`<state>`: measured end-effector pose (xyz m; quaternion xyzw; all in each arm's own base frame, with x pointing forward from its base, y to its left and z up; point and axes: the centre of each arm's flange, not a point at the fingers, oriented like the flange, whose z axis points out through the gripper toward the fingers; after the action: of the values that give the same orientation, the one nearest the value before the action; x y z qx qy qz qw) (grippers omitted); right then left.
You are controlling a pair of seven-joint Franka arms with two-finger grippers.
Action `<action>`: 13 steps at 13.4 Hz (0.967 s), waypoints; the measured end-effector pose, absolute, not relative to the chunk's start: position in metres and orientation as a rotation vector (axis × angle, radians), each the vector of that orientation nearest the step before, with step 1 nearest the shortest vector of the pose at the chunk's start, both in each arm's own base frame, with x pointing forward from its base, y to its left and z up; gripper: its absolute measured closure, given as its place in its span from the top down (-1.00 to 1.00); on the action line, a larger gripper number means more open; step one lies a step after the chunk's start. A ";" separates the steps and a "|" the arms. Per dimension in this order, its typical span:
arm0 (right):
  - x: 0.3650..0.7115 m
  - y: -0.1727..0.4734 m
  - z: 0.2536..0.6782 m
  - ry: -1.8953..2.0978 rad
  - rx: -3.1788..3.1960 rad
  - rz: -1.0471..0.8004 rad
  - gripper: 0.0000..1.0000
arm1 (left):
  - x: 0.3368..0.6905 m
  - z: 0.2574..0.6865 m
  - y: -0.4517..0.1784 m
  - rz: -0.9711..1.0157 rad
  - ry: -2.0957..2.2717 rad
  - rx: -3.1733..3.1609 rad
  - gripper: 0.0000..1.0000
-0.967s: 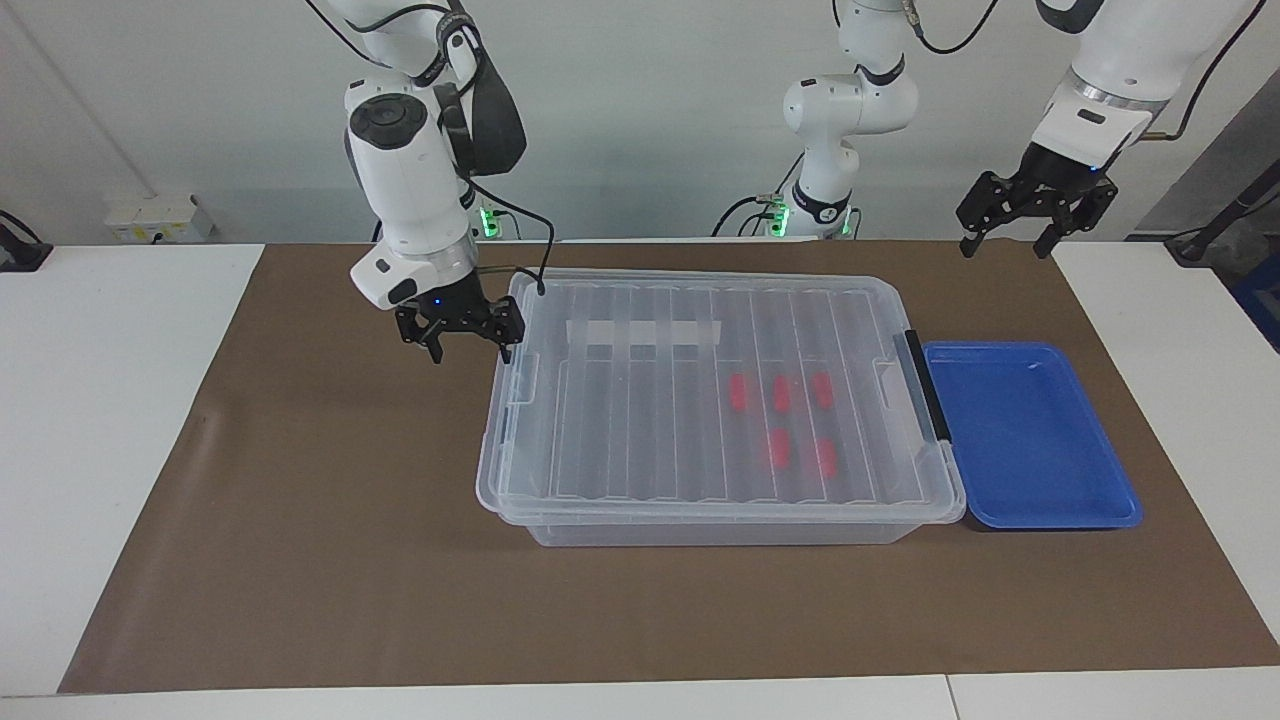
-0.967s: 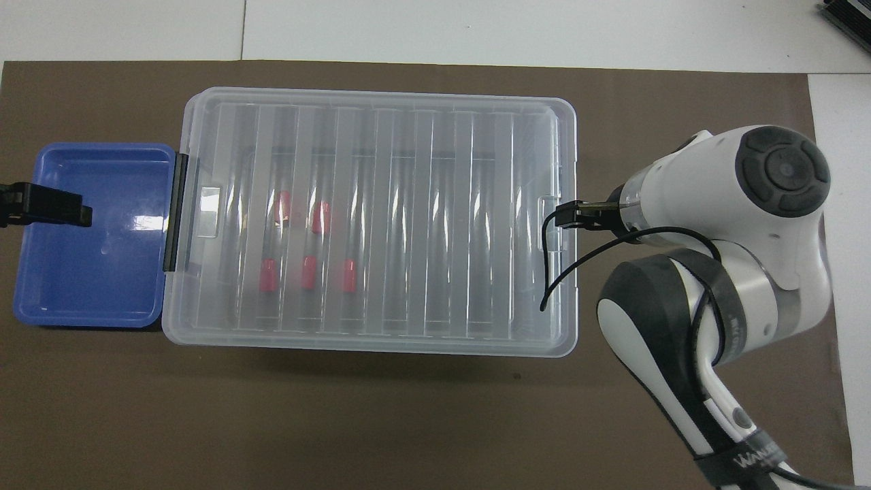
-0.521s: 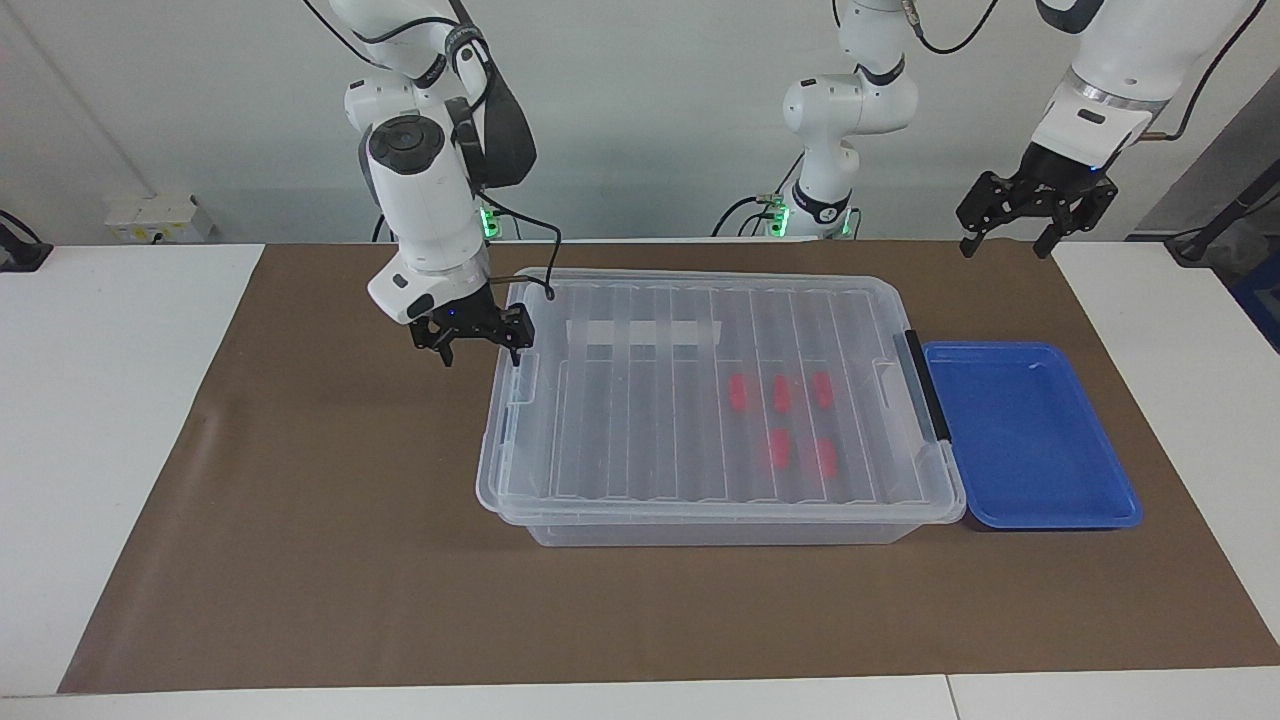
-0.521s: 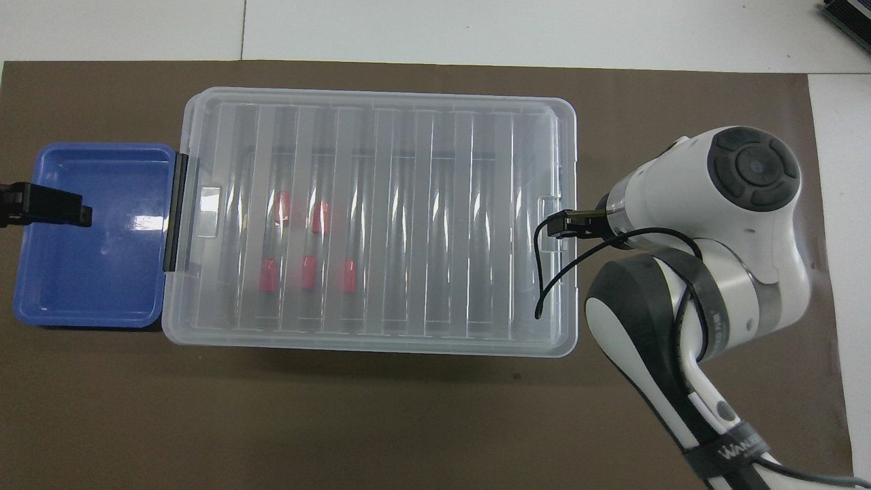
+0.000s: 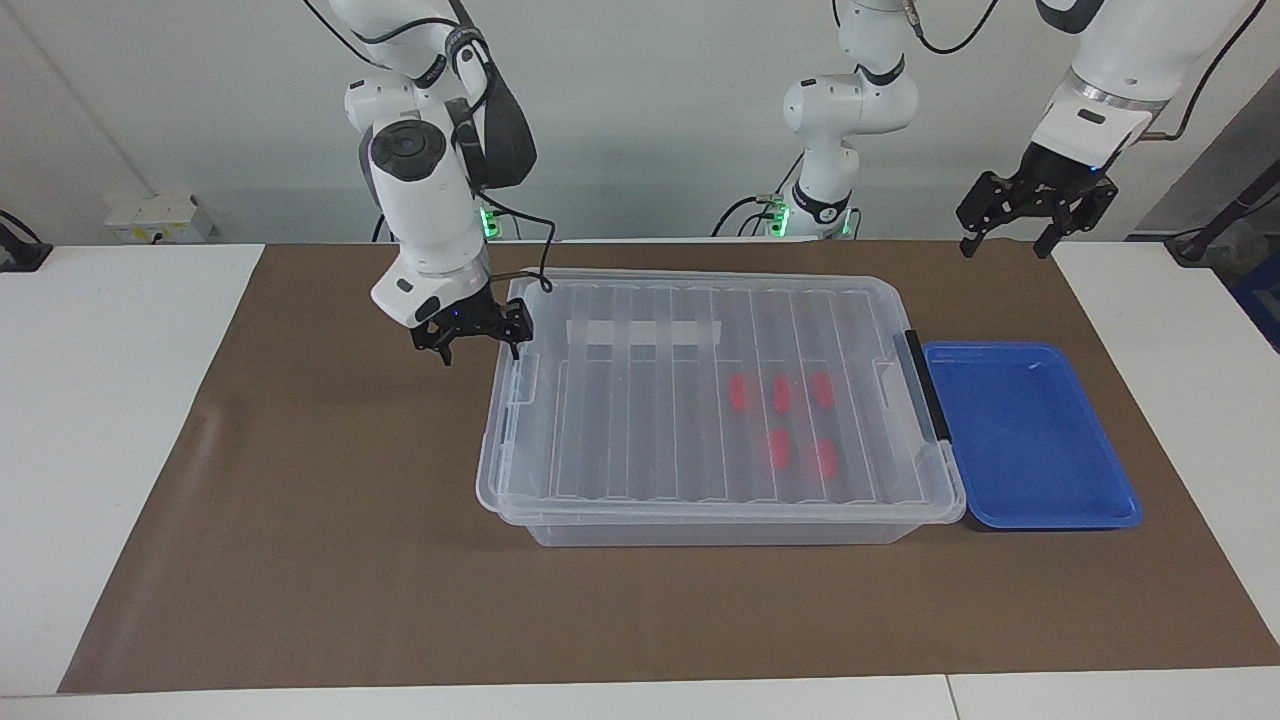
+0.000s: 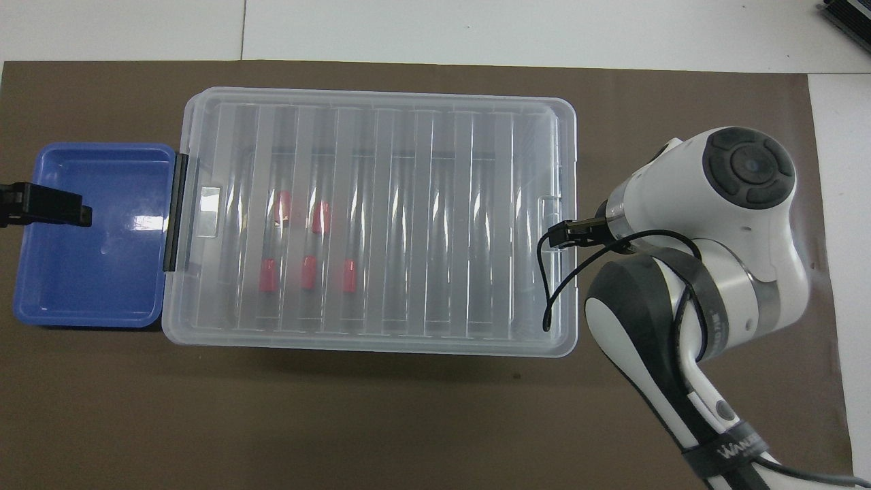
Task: Place red block in blue tray from box
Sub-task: 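Reach the right gripper to the clear lid's edge and grip it, then slide the clear lid away from the red blocks with the right gripper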
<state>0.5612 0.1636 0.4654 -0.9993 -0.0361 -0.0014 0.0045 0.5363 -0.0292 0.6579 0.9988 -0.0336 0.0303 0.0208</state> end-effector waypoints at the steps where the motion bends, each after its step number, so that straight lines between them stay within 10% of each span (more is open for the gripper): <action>1: 0.561 0.162 0.465 -0.133 -3.130 -0.002 1.00 | 0.536 0.658 -0.029 0.094 -0.104 3.097 1.00; 13: 0.579 0.066 0.460 -0.310 -3.119 0.010 1.00 | 0.536 0.658 -0.029 0.094 -0.104 3.097 1.00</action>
<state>0.5788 0.0656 0.4602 -0.9951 -0.0989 0.0032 0.0039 0.5363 -0.0292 0.6579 0.9988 -0.0335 0.0304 0.0208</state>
